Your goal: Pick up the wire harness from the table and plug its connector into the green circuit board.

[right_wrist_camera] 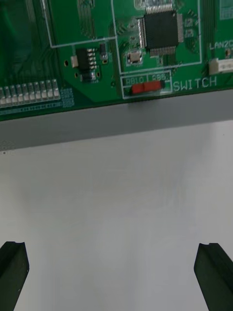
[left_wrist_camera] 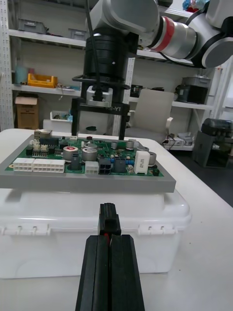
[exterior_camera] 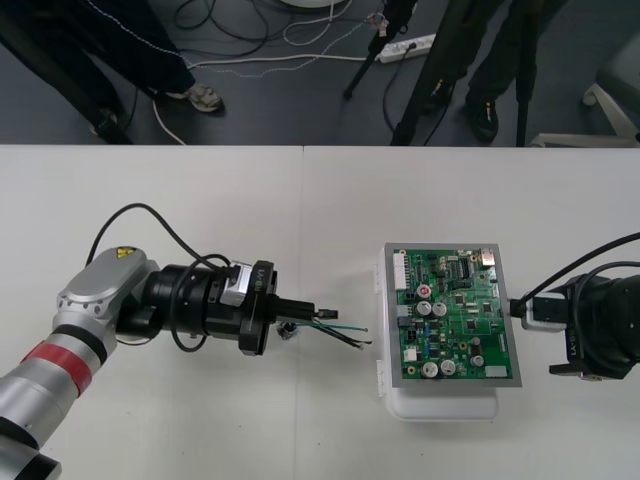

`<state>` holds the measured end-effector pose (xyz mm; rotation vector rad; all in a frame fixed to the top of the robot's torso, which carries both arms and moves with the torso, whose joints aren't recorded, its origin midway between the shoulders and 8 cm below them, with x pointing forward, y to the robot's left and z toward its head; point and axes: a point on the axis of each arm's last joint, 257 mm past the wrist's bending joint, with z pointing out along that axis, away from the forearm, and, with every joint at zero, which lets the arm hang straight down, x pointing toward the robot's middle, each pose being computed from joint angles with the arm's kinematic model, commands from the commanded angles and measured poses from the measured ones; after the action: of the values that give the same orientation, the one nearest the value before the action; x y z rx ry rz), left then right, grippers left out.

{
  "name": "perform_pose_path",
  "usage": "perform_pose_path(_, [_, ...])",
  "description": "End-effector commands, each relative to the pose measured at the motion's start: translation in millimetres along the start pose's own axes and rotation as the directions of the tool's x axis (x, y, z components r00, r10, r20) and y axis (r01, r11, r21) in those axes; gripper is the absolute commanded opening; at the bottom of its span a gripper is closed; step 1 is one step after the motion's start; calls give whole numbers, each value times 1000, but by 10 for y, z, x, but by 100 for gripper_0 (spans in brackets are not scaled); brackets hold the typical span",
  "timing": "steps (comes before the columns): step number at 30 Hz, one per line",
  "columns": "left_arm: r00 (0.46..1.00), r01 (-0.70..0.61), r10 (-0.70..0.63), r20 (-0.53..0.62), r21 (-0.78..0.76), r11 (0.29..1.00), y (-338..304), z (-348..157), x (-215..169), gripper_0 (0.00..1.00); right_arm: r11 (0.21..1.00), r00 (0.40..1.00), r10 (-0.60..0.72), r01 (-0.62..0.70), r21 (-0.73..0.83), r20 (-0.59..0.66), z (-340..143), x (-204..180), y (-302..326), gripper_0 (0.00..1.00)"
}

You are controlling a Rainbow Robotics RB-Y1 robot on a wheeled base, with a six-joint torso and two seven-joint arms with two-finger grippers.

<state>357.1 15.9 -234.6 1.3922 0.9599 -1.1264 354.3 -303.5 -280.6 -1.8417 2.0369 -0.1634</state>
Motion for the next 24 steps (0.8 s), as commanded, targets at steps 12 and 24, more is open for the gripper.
perform_pose_path(12, [998, -59, 59, 12, -17, 998, 223, 477, -154, 0, 1000, 999, -20, 21, 23, -46, 11, -164, -208, 100])
perform_pose_path(24, [999, -39, 39, 6, 5, 999, 171, 594, -171, 0, 998, 997, -49, 50, 22, -63, 72, -276, -225, 100])
